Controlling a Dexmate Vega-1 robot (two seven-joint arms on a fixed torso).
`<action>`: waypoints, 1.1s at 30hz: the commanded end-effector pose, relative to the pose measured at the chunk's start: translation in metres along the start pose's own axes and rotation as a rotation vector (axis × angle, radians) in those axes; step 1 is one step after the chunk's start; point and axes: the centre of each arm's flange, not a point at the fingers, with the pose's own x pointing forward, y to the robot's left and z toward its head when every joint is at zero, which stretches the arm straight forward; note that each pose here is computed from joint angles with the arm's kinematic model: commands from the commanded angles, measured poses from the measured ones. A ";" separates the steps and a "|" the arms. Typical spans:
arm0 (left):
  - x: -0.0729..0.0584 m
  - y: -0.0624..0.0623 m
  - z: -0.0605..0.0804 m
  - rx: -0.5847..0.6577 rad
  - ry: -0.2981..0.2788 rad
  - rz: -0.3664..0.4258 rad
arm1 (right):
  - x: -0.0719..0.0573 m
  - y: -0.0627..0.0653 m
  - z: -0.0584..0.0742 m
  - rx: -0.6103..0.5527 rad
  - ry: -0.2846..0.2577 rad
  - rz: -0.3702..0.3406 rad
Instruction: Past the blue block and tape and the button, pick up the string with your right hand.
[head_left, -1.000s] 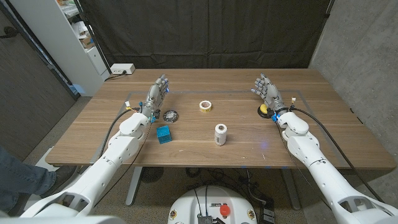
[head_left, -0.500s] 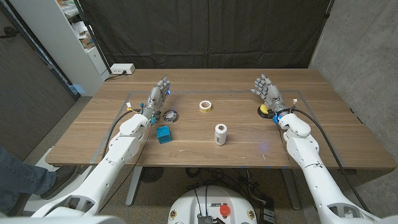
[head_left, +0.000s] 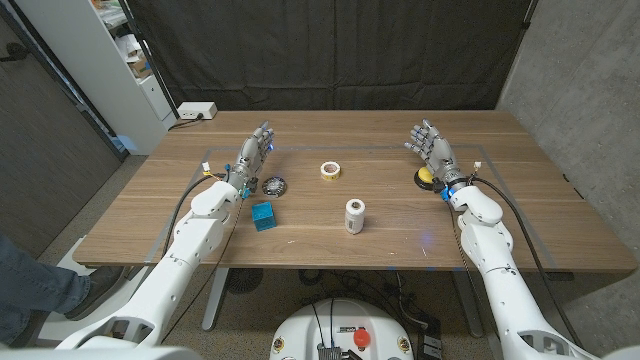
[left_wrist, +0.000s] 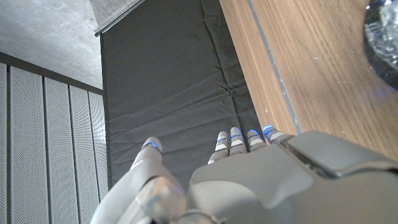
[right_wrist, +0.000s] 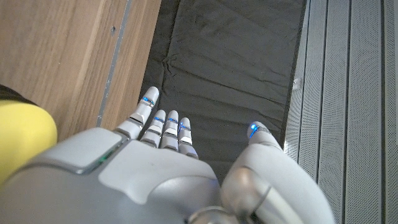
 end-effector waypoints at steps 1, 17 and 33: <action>-0.002 0.003 0.002 0.012 0.006 -0.003 | -0.011 -0.002 0.003 -0.012 0.001 -0.003; -0.003 0.005 0.002 0.018 0.014 -0.003 | -0.029 0.000 0.009 -0.042 -0.029 0.015; -0.002 0.006 0.002 0.024 0.020 -0.013 | -0.042 0.004 0.008 -0.040 -0.061 0.032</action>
